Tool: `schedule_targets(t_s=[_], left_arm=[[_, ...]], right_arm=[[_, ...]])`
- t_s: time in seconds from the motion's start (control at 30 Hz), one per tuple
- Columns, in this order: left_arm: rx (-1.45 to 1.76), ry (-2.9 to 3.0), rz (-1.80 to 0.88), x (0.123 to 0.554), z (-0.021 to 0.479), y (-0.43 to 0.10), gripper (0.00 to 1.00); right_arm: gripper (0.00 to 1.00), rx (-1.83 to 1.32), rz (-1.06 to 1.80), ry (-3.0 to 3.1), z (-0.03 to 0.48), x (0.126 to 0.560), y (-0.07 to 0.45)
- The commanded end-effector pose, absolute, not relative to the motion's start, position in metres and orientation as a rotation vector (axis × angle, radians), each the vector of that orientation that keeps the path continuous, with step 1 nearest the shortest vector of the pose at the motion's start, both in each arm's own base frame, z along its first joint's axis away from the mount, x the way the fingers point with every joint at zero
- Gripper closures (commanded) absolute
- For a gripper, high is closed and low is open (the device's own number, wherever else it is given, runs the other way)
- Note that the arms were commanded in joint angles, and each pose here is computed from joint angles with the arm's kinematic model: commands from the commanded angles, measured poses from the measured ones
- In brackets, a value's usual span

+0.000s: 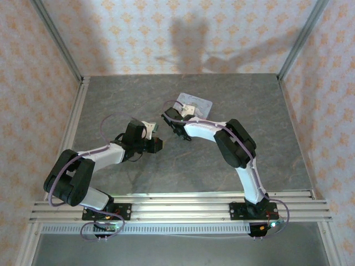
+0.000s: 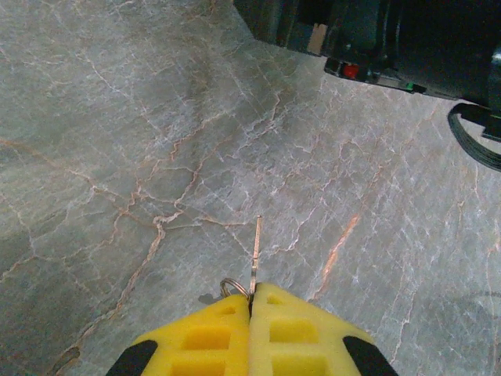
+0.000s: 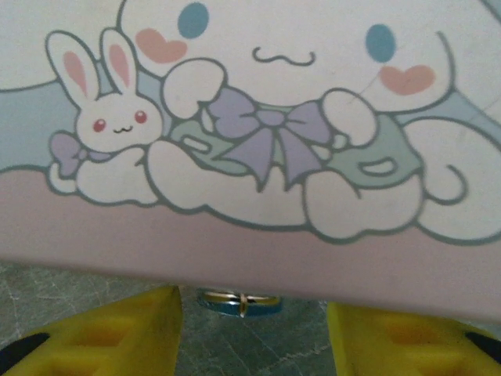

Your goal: Unlock a padlock with a key

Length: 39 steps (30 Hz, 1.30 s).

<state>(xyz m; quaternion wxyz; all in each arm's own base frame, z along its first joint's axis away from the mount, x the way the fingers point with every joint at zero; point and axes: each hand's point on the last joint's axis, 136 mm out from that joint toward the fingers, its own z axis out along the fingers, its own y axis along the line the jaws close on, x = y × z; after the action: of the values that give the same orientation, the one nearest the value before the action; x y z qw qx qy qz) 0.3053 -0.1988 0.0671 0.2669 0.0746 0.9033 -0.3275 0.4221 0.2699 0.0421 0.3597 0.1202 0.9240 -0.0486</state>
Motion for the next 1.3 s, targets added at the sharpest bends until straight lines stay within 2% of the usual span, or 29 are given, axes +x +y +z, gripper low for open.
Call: schedule_targets(t_s=[0.0, 0.33, 0.4, 0.47, 0.63, 0.93, 1.27], left_arm=[[0.209, 2.412, -0.883, 0.306, 0.071, -0.197, 1.00], [0.213, 2.415, -0.877, 0.301, 0.069, -0.195, 1.00], [0.215, 2.414, -0.875, 0.301, 0.069, -0.195, 1.00], [0.220, 2.411, -0.875, 0.301, 0.070, -0.195, 1.00], [0.215, 2.391, -0.885, 0.302, 0.073, -0.196, 1.00], [0.200, 2.400, -0.895, 0.298, 0.068, -0.195, 1.00], [0.188, 2.361, -0.961, 0.297, 0.079, -0.201, 1.00]], right_arm=[[0.49, 0.325, -0.146, 2.339, 0.042, 0.431, 0.273], [0.56, 0.335, -0.147, 2.324, 0.032, 0.440, 0.280], [0.67, 0.334, -0.141, 2.316, 0.034, 0.441, 0.280], [0.82, 0.329, -0.136, 2.309, 0.037, 0.442, 0.279], [1.00, 0.280, -0.059, 2.321, 0.052, 0.437, 0.282], [1.00, 0.238, 0.419, 2.421, 0.073, 0.411, 0.290], [1.00, 0.203, 0.707, 2.441, 0.106, 0.369, 0.277]])
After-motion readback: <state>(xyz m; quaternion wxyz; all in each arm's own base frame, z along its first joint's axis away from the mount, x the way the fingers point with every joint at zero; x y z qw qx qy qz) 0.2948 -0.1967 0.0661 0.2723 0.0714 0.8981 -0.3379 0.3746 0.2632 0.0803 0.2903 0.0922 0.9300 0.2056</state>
